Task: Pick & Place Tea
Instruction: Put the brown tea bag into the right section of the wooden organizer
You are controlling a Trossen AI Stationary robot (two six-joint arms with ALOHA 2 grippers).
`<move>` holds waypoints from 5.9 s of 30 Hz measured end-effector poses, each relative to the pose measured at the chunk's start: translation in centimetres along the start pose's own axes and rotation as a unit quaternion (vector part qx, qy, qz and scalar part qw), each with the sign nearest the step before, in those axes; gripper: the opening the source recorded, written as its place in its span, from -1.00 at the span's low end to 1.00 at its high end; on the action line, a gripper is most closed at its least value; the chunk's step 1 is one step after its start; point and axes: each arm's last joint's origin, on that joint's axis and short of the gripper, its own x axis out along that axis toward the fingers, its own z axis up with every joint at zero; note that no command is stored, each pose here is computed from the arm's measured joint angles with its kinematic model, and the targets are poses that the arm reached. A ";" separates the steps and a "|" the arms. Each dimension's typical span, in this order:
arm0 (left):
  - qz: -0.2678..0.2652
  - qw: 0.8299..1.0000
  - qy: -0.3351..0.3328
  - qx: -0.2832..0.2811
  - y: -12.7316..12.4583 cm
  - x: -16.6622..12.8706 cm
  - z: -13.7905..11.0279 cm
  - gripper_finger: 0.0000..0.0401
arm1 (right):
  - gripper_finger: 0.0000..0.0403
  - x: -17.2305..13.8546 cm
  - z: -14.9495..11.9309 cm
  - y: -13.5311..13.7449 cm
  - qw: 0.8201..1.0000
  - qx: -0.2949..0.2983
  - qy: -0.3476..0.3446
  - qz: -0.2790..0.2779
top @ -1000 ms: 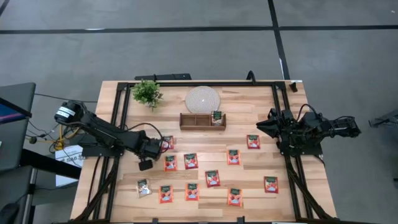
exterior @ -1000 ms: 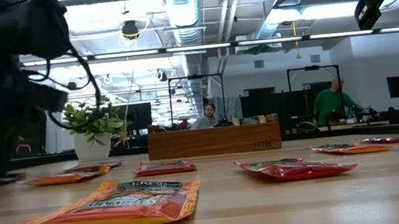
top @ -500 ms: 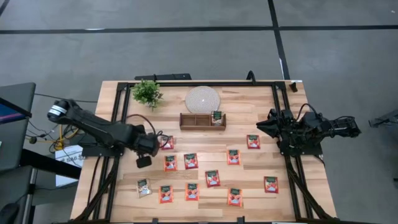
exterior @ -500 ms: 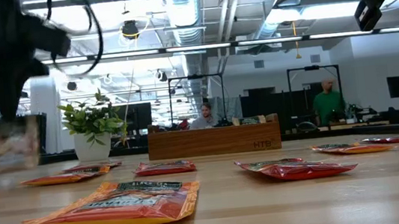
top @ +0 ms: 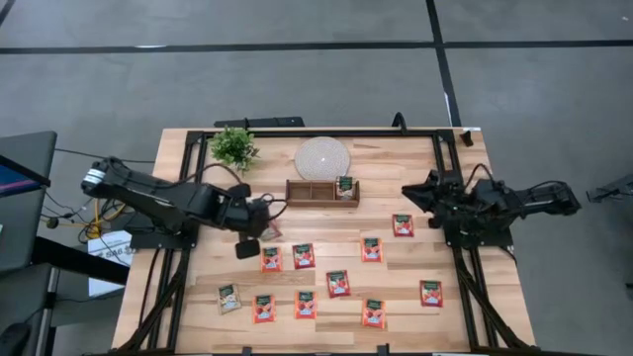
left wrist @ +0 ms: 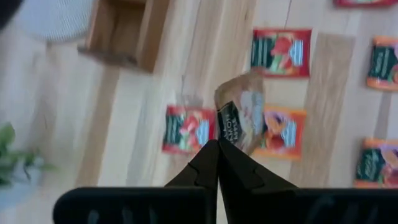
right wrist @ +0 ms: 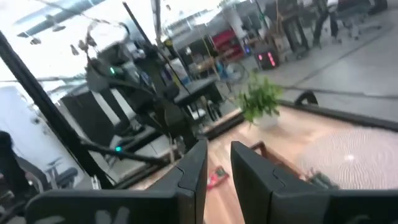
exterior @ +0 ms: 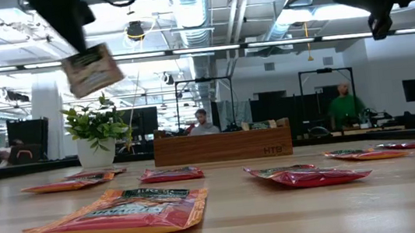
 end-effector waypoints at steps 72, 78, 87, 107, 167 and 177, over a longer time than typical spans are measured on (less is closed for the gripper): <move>0.004 0.979 -0.188 0.081 1.9 1.9 11.5 -1.00 | -0.26 20.6 3.6 7.3 0.925 -0.263 0.274 -0.007; -0.001 0.976 -0.199 0.088 1.7 2.3 12.0 -1.00 | -0.26 20.7 3.6 7.3 0.926 -0.262 0.272 -0.007; -0.009 0.976 -0.196 0.093 1.3 3.5 12.3 -1.00 | -0.34 20.6 3.6 7.2 0.924 -0.263 0.279 -0.008; -0.008 0.975 -0.201 0.092 1.3 3.4 12.4 -1.00 | -0.51 20.4 3.4 6.7 0.921 -0.252 0.297 -0.021; 0.193 0.975 0.013 0.106 2.8 3.8 8.0 -1.00 | -1.00 19.8 2.7 4.3 0.909 -0.216 0.319 -0.157; 0.172 0.981 0.041 0.075 3.1 3.8 6.7 -1.00 | -1.00 19.1 0.4 1.6 0.935 -0.170 0.249 -0.184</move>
